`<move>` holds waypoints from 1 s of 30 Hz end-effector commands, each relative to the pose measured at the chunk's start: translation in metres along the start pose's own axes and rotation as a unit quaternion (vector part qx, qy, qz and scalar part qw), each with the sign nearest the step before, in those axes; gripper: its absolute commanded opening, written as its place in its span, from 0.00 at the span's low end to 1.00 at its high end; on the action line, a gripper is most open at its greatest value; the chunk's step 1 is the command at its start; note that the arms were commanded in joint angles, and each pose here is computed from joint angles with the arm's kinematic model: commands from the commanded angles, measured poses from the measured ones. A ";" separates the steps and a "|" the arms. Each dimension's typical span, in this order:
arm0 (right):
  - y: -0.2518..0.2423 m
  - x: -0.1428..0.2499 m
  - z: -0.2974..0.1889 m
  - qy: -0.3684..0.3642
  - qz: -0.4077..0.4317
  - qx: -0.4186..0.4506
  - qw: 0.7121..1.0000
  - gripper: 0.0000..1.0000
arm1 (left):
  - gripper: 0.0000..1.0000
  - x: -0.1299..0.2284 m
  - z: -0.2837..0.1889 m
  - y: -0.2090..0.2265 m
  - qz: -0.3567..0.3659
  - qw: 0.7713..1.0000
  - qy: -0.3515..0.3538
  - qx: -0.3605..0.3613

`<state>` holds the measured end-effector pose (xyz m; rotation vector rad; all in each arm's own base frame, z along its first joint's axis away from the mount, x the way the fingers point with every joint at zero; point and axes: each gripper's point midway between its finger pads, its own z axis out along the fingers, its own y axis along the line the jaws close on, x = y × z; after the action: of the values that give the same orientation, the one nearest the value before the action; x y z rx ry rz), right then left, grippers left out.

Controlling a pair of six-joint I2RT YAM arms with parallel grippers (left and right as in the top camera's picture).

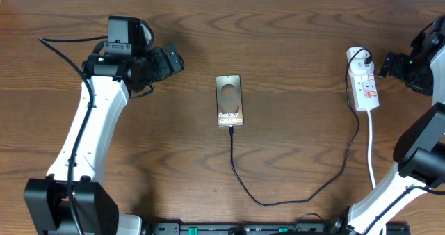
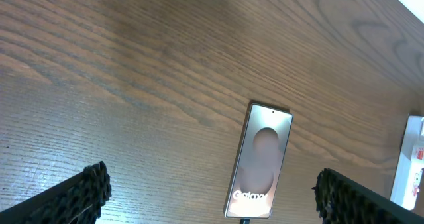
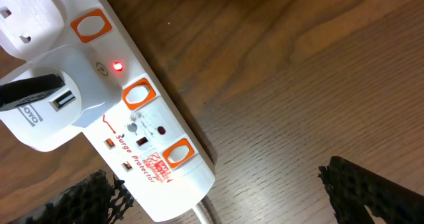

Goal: Plug charger to phone and switch on socket

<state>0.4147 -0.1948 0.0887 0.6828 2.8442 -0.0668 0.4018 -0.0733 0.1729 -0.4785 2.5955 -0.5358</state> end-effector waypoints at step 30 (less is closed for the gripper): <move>-0.003 -0.005 -0.008 -0.012 -0.009 0.008 1.000 0.99 | 1.00 -0.007 -0.142 0.017 0.038 0.978 -0.192 -0.074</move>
<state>0.4146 -0.1949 0.0887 0.6829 2.8443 -0.0673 0.3432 -0.0340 0.2855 -0.4537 2.3097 -0.3324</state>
